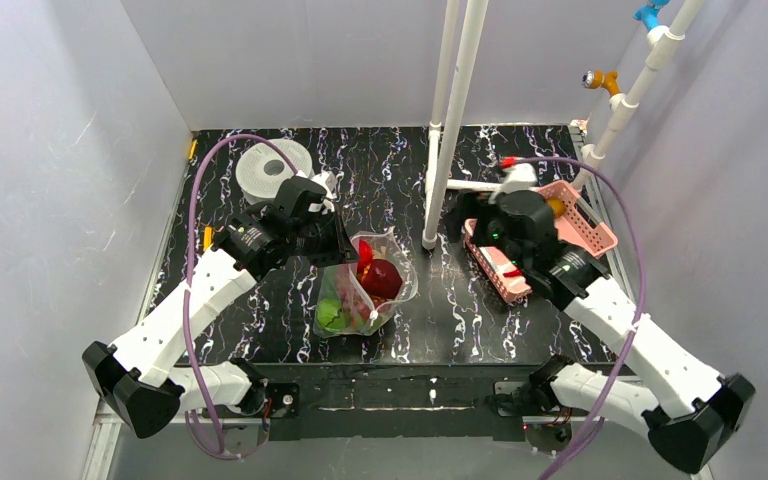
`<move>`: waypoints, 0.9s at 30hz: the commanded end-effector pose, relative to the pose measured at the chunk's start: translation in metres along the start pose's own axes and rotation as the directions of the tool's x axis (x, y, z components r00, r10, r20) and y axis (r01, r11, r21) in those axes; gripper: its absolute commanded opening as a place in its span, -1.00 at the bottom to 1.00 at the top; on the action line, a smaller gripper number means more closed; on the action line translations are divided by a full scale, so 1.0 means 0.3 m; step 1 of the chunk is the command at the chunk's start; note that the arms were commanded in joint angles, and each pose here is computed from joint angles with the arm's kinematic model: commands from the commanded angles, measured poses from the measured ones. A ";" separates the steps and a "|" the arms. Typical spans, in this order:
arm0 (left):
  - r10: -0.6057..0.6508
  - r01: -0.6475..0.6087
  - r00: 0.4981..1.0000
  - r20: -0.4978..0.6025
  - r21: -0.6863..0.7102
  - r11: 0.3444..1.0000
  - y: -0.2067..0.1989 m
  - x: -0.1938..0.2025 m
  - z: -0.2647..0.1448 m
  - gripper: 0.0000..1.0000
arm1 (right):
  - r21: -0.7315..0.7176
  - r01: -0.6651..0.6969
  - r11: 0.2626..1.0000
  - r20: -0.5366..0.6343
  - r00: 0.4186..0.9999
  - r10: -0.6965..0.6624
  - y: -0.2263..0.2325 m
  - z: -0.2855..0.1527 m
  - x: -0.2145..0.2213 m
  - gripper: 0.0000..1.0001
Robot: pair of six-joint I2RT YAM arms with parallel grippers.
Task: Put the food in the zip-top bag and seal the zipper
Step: Pick up the fake fruit from the bin.
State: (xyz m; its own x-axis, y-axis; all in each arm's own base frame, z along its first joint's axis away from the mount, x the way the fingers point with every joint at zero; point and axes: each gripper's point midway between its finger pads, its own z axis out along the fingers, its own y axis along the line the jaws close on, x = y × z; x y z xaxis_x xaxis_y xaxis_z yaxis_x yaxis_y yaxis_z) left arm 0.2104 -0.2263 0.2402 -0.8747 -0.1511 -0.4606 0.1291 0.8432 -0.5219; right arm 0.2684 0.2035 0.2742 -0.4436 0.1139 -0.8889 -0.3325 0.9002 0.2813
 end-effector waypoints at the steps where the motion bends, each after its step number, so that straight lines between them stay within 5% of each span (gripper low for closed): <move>1: 0.006 -0.006 1.000 0.004 0.022 1.000 -0.008 0.007 -0.020 -1.00 | 0.220 -0.315 0.923 0.074 0.949 0.306 -0.261 0.018 0.050 0.97; 13: 0.002 -0.002 1.000 -0.002 0.024 1.000 -0.008 0.012 -0.022 -1.00 | 0.596 -0.552 0.583 0.087 0.766 0.637 -0.788 0.092 0.239 0.96; 27: 0.001 -0.001 1.000 -0.004 0.020 1.000 -0.005 0.016 -0.028 -1.00 | 0.539 -0.782 0.315 0.322 0.536 0.780 -1.129 0.245 0.185 0.83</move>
State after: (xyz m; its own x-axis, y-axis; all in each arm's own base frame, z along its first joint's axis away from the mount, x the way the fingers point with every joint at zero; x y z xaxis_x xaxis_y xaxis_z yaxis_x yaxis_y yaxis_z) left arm 0.2094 -0.2265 0.2396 -0.8768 -0.1494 -0.4571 0.1293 0.8423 -0.5233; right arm 0.3790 -0.0526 0.0866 -0.3342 0.8620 -0.3811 0.7217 0.4941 0.4848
